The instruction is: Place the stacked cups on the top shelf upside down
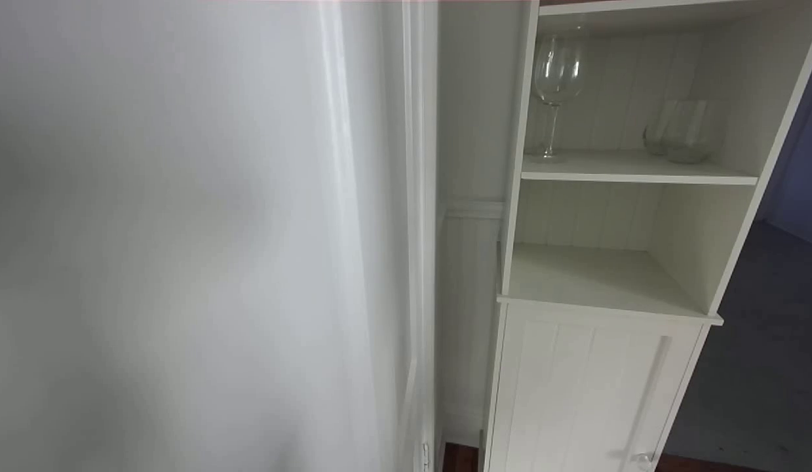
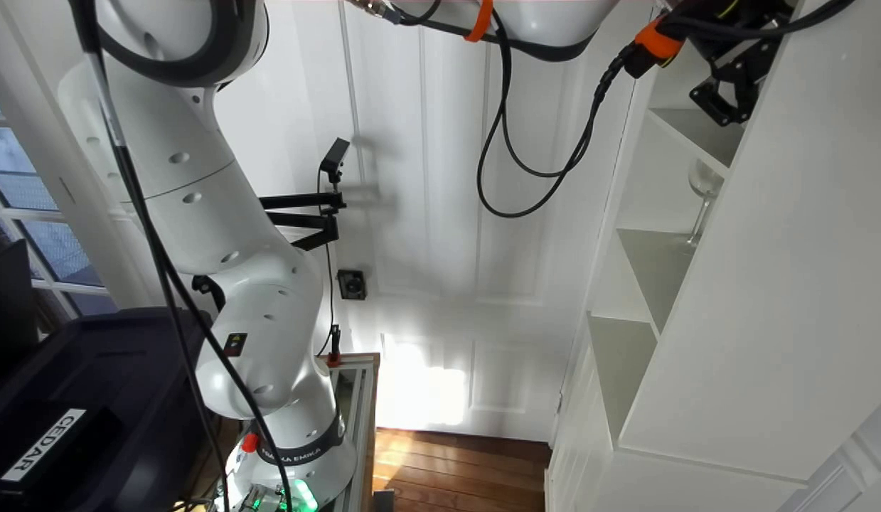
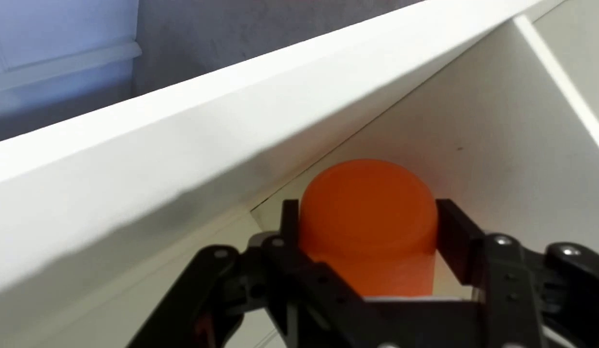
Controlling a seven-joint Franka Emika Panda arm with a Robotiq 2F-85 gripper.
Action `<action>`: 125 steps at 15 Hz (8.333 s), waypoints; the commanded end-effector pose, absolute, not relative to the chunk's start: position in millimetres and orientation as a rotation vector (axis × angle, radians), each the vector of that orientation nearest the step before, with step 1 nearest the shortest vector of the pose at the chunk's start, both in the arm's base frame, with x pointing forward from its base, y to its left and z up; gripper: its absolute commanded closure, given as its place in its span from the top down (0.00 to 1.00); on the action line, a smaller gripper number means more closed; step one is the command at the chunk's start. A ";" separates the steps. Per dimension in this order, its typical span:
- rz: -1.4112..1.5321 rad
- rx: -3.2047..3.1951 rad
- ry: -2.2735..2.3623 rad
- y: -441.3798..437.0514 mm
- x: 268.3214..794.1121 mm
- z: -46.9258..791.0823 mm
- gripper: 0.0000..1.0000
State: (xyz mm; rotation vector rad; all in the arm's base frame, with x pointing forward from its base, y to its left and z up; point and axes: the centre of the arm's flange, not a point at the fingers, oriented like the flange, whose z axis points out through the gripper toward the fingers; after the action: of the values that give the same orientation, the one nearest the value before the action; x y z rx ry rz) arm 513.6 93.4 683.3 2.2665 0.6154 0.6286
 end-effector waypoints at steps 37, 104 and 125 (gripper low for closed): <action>0.471 1.937 1.095 101.6 484.7 690.2 0.44; 0.368 1.628 1.245 124.2 408.7 703.4 0.44; 0.161 1.351 1.294 144.5 425.8 699.7 0.44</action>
State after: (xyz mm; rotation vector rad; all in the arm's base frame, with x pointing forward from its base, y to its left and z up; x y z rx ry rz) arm 422.2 137.7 692.6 1.4432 1.2872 0.2192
